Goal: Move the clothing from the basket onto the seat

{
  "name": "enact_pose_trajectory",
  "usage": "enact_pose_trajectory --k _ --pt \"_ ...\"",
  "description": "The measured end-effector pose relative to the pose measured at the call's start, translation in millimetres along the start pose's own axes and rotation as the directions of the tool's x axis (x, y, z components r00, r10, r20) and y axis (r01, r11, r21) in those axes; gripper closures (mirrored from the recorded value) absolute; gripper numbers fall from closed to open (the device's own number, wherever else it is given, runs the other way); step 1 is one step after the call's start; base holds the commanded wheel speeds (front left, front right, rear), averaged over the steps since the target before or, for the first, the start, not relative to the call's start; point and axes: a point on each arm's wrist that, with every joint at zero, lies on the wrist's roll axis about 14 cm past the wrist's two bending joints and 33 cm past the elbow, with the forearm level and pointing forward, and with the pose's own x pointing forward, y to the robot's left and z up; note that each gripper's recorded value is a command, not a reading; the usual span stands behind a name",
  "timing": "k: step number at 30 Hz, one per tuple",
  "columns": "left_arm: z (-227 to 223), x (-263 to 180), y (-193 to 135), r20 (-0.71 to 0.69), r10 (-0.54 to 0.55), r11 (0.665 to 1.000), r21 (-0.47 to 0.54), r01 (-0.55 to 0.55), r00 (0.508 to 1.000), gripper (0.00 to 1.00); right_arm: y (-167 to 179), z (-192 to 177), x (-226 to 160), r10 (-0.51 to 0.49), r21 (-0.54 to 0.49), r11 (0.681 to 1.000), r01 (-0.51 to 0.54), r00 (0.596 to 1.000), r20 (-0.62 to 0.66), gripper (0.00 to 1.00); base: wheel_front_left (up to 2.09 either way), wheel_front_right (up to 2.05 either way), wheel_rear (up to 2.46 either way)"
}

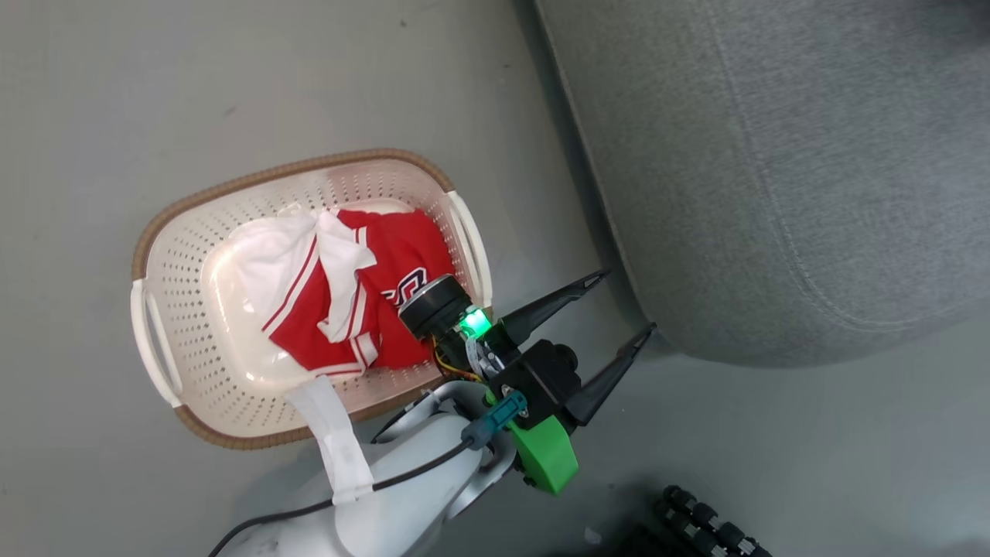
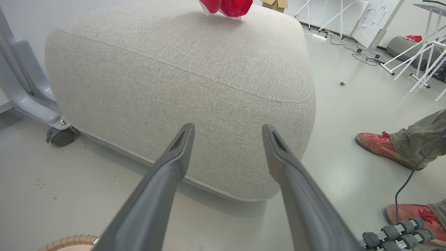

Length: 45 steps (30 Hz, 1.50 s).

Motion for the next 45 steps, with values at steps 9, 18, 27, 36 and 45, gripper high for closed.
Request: enact_pose_trajectory --k 9,18,27,36,45 --pt "-32 -20 27 -0.059 0.102 0.991 -0.077 -0.106 0.993 0.00 44 -147 -41 -0.035 0.086 0.994 0.067 0.942 -0.332 0.00 0.00 0.00 0.00" --pt "-14 -35 40 -0.041 0.242 0.964 -0.101 -0.245 0.969 0.00 71 -170 -119 -0.014 0.133 0.988 0.080 0.898 -0.440 0.00 0.00 0.00 0.00" --pt "24 -86 59 0.015 0.514 0.848 -0.156 -0.506 0.857 0.00 128 -133 -190 0.159 0.267 0.963 -0.040 0.884 -0.441 0.00 0.00 0.00 0.00" --pt "70 -188 79 0.127 0.807 0.590 -0.136 -0.796 0.577 0.00 213 -64 -226 0.407 0.441 0.859 -0.260 0.870 -0.280 0.00 0.00 0.00 0.00" --pt "108 -285 56 0.257 0.907 0.378 -0.139 -0.915 0.335 0.00 234 -2 -245 0.450 0.511 0.792 -0.333 0.885 -0.121 0.00 0.00 0.00 0.00"
